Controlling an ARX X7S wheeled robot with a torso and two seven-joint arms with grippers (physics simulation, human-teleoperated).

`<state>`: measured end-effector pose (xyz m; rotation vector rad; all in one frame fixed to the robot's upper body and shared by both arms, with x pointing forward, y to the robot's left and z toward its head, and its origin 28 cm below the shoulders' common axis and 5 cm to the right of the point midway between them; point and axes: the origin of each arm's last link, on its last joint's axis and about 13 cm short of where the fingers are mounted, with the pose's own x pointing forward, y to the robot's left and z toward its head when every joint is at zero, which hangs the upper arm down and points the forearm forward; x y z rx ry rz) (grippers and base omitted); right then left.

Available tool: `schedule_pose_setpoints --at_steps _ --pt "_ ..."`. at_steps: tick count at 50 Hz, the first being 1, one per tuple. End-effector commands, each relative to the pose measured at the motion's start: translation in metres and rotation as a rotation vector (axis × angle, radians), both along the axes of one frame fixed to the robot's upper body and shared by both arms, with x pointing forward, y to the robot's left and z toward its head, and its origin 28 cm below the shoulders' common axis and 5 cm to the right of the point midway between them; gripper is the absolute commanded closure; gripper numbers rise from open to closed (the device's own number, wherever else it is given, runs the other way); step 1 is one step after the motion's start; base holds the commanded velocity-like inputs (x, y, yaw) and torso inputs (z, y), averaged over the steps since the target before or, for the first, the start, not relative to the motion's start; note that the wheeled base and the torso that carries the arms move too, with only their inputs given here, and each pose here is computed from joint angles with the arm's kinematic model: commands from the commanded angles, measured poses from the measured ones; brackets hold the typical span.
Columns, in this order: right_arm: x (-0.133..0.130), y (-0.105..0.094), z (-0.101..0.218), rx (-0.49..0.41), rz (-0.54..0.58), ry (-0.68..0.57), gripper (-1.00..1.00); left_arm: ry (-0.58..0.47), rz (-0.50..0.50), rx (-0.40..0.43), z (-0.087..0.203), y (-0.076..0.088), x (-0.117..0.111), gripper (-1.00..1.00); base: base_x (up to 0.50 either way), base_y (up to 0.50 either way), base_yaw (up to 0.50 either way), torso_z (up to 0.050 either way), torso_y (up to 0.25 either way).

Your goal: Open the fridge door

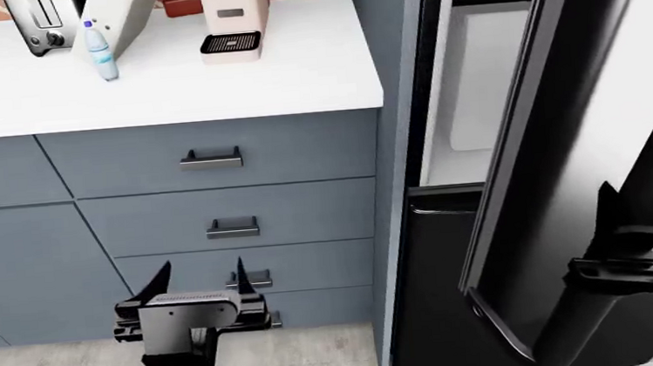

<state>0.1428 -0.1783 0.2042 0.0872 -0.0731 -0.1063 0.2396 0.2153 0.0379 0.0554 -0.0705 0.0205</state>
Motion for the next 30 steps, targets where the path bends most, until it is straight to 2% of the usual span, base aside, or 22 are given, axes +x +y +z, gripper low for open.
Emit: schedule_pose_setpoints --at_steps 1,6,14,27,30 --pt "-0.013 0.006 0.0 -0.015 0.099 -0.035 -1.0 0.0 -0.006 0.026 0.007 0.001 0.004 -1.0 0.0 0.0 0.0 0.0 0.0" --pt "-0.002 0.01 0.0 -0.017 0.086 -0.027 -1.0 -0.001 -0.011 0.025 0.008 -0.001 0.003 -1.0 0.0 0.0 0.0 0.0 0.0" --pt "-0.005 0.01 0.0 -0.022 0.104 -0.027 -1.0 0.002 -0.007 0.015 0.008 0.0 0.0 -1.0 0.0 0.0 0.0 0.0 0.0" --pt "-0.025 0.004 0.014 -0.082 0.013 -0.196 -1.0 0.001 -0.013 0.01 0.01 -0.002 -0.001 -1.0 0.0 0.0 0.0 0.0 0.0" --pt "-0.019 0.006 0.016 -0.09 -0.027 -0.231 -1.0 0.007 -0.016 0.006 0.009 -0.003 -0.001 -1.0 0.0 0.0 0.0 0.0 0.0"
